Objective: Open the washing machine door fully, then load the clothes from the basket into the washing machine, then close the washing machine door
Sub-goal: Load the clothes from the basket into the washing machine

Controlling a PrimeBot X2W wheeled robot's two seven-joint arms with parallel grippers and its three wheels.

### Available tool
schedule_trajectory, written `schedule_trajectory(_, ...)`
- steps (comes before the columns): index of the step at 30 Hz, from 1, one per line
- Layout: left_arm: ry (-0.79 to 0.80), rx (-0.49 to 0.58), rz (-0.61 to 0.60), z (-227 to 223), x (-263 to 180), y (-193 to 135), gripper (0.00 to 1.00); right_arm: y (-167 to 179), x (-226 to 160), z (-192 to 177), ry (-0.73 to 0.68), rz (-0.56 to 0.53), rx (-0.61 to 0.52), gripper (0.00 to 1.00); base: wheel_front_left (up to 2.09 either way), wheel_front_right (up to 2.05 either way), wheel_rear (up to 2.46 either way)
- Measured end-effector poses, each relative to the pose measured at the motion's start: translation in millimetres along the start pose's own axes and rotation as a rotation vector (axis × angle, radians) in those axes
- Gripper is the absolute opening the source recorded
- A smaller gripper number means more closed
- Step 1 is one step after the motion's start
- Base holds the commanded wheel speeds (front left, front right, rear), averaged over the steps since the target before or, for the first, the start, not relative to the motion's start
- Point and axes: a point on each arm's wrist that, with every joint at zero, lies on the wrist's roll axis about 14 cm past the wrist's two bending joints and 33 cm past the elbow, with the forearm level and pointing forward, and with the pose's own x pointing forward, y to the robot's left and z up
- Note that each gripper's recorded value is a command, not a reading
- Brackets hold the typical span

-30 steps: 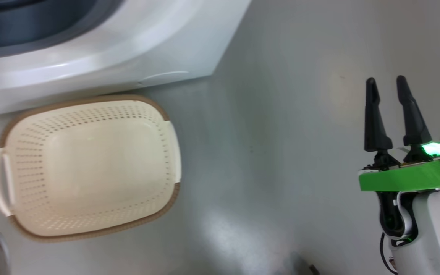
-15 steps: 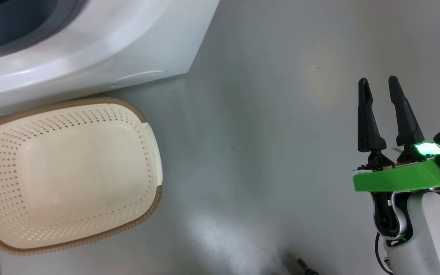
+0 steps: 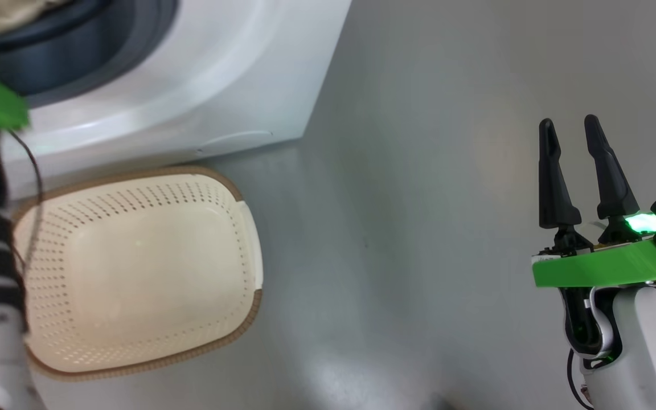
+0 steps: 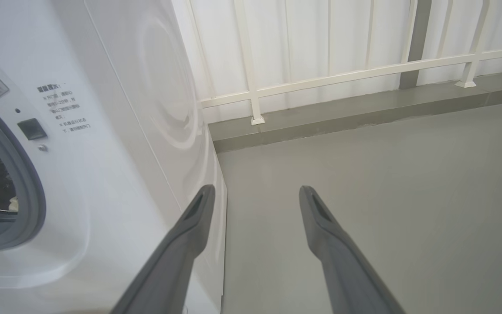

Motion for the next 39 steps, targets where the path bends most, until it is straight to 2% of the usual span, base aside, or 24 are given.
schedule_trajectory(13, 0.002, -0.035, 0.05, 9, -80, 12, 1.0, 20, -12, 20, -0.026, 0.086, -0.011, 1.0, 0.0, 0.0, 0.0)
schedule_trajectory(31, 0.014, 0.003, 0.121, 22, -194, 36, 1.0, 36, -45, 42, -0.064, 0.145, -0.002, 1.0, 0.0, 0.0, 0.0)
schedule_trajectory(39, 0.026, 0.007, 0.142, 20, -231, 41, 1.0, 37, -58, 45, -0.07, 0.151, 0.001, 1.0, 0.0, 0.0, 0.0)
